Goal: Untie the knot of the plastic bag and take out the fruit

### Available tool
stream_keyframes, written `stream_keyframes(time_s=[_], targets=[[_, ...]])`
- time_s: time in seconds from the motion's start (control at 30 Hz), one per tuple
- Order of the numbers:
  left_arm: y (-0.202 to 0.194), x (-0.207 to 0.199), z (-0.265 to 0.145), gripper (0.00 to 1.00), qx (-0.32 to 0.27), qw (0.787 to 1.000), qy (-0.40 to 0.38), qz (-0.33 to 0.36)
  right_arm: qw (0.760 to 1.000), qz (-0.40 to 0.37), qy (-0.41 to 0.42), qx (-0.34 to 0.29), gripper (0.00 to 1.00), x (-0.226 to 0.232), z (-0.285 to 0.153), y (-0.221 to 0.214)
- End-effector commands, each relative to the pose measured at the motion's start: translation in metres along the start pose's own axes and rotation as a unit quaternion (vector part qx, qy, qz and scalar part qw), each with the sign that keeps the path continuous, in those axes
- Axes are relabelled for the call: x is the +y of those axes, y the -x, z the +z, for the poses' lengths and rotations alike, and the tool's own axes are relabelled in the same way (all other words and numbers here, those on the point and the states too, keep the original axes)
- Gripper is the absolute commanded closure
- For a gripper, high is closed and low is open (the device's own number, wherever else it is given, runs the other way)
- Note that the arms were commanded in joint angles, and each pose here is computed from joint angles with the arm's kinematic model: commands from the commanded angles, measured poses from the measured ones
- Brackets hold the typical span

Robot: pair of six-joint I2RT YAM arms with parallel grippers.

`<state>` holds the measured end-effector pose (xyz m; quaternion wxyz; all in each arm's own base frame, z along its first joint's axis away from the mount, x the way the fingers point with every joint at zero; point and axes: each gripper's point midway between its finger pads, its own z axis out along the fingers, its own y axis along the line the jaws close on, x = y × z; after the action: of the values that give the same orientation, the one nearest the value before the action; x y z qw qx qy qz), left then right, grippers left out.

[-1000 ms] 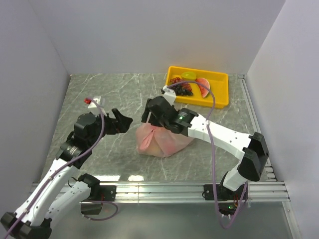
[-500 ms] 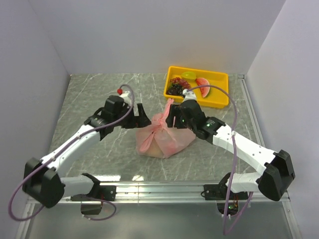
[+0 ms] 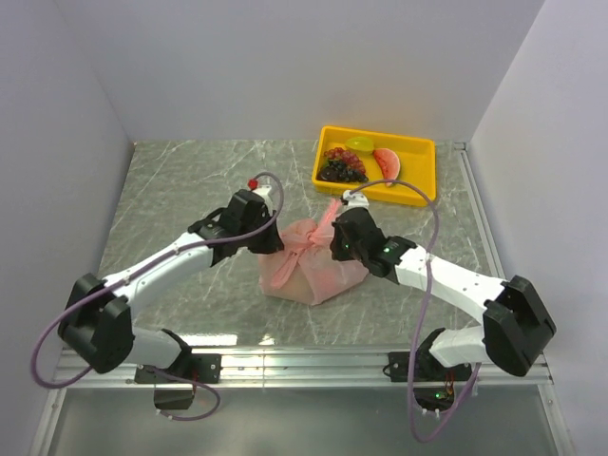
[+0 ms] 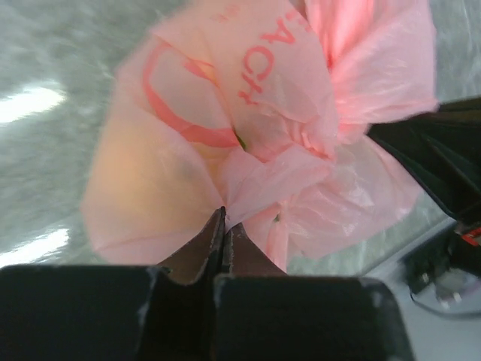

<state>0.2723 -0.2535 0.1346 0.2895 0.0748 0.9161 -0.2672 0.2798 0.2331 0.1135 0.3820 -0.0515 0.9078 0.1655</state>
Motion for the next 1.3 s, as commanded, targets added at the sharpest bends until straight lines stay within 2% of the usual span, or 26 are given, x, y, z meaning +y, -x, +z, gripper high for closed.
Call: stream_keyframes(time_s=[0.0, 0.07, 0.1, 0.2, 0.27, 0.33, 0.37, 0.4, 0.43, 0.5, 0.53, 0.6, 0.63, 0.7, 0.77, 0.83, 0.87, 1.03, 1.1, 1.27], targets=[[0.034, 0.023, -0.032, 0.99, -0.102, 0.992, 0.075, -0.016, 0.997, 0.028, -0.041, -0.057, 1.00, -0.029, -0.014, 0.018], [0.042, 0.046, -0.047, 0.99, -0.132, 0.984, 0.114, -0.042, 0.993, 0.070, -0.060, -0.080, 1.00, -0.056, -0.026, 0.020], [0.047, 0.070, -0.061, 1.00, -0.160, 0.973, 0.145, -0.080, 0.990, 0.086, -0.068, -0.086, 1.00, -0.066, -0.029, 0.019], [0.041, 0.098, -0.077, 1.00, -0.182, 0.961, 0.139, -0.154, 0.977, 0.154, -0.086, -0.118, 1.00, -0.097, -0.042, 0.014], [0.048, 0.118, -0.089, 1.00, -0.213, 0.948, 0.132, -0.198, 0.976, 0.157, -0.061, -0.135, 1.00, -0.094, -0.048, 0.012], [0.043, 0.121, -0.088, 0.99, -0.206, 0.950, 0.111, -0.208, 0.982, 0.136, -0.005, -0.132, 0.98, -0.074, -0.052, 0.013], [0.043, 0.119, -0.086, 0.99, -0.201, 0.954, 0.105, -0.197, 0.984, 0.121, 0.015, -0.129, 0.91, -0.064, -0.055, 0.012], [0.047, 0.111, -0.088, 0.97, -0.199, 0.958, 0.088, -0.186, 0.985, 0.109, 0.027, -0.128, 0.73, -0.057, -0.058, 0.014], [0.048, 0.102, -0.089, 0.83, -0.192, 0.963, 0.068, -0.175, 0.989, 0.083, 0.029, -0.122, 0.64, -0.054, -0.063, 0.012], [0.061, 0.085, -0.102, 0.63, -0.202, 0.969, 0.041, -0.140, 0.989, 0.045, 0.047, -0.134, 0.49, -0.037, -0.078, 0.026], [0.064, 0.078, -0.108, 0.44, -0.202, 0.970, 0.029, -0.129, 0.990, 0.011, 0.047, -0.130, 0.42, -0.035, -0.085, 0.027], [0.076, 0.064, -0.129, 0.22, -0.220, 0.970, 0.016, -0.105, 0.986, -0.028, 0.073, -0.147, 0.29, -0.016, -0.104, 0.047], [0.079, 0.059, -0.136, 0.08, -0.225, 0.969, 0.013, -0.101, 0.985, -0.061, 0.073, -0.141, 0.29, -0.014, -0.107, 0.048], [0.087, 0.046, -0.155, 0.01, -0.241, 0.966, 0.012, -0.090, 0.978, -0.096, 0.104, -0.152, 0.28, 0.010, -0.123, 0.065], [0.090, 0.048, -0.160, 0.01, -0.246, 0.964, 0.049, -0.090, 0.972, -0.141, 0.109, -0.155, 0.28, 0.023, -0.129, 0.077], [0.083, 0.027, -0.162, 0.02, -0.219, 0.972, 0.049, -0.074, 0.964, -0.194, 0.117, -0.136, 0.28, 0.035, -0.121, 0.074], [0.085, 0.035, -0.157, 0.02, -0.221, 0.968, 0.085, -0.084, 0.960, -0.209, 0.125, -0.138, 0.28, 0.043, -0.123, 0.082], [0.069, 0.030, -0.120, 0.09, -0.182, 0.974, 0.085, -0.108, 0.938, -0.313, 0.129, -0.078, 0.27, 0.059, -0.085, 0.072], [0.058, 0.033, -0.101, 0.12, -0.157, 0.976, 0.093, -0.115, 0.931, -0.336, 0.127, -0.067, 0.27, 0.061, -0.075, 0.072], [0.043, 0.037, -0.073, 0.11, -0.132, 0.979, 0.093, -0.126, 0.925, -0.358, 0.122, -0.025, 0.30, 0.060, -0.035, 0.050]])
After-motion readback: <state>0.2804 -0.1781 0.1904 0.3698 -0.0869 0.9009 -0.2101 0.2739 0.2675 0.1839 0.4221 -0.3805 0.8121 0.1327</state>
